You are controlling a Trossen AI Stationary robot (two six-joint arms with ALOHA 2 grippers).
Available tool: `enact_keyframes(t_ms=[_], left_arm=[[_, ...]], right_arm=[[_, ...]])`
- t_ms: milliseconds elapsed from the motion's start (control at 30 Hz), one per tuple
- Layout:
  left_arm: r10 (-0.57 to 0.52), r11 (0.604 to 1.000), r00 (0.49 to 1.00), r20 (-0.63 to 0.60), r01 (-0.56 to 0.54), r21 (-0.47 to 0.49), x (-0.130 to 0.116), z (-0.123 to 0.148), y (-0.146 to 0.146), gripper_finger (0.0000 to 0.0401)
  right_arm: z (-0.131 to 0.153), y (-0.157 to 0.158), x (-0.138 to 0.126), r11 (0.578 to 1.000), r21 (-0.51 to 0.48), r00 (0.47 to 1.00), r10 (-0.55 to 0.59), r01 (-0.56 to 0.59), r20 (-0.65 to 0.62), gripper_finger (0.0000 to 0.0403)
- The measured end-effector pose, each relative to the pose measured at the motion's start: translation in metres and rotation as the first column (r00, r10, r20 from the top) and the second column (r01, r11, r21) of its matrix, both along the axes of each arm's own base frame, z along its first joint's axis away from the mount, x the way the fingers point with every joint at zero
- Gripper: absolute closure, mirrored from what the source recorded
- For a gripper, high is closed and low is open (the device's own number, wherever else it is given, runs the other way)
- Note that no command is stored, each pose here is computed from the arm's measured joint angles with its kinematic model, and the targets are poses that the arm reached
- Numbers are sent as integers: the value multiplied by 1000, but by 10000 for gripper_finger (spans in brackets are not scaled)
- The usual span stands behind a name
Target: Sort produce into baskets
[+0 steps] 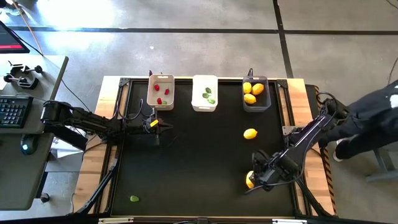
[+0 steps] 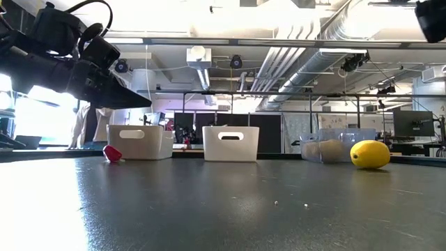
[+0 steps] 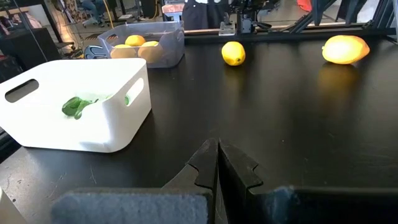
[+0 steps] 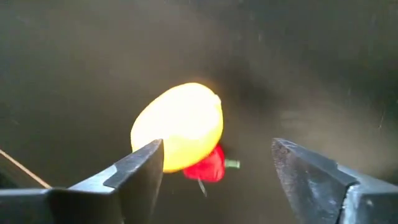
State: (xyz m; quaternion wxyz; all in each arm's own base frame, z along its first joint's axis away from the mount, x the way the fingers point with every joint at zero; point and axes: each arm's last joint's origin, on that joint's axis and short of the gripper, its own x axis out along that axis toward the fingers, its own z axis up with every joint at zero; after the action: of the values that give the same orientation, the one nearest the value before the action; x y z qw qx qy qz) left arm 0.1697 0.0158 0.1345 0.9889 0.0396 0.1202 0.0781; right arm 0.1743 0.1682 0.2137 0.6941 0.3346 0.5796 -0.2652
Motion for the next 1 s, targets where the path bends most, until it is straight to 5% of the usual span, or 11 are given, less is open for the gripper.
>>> enact_keyframes(t_ms=[333, 1000], left_arm=[[0, 1000, 1000, -2, 0, 0, 0, 0, 0, 401], [0, 1000, 1000, -6, 0, -1, 0, -1, 0, 401]], right_arm=[[1, 18, -11, 983, 159, 993, -73, 87, -90, 107], [-59, 46, -1, 976, -8, 963, 216, -220, -161, 161]])
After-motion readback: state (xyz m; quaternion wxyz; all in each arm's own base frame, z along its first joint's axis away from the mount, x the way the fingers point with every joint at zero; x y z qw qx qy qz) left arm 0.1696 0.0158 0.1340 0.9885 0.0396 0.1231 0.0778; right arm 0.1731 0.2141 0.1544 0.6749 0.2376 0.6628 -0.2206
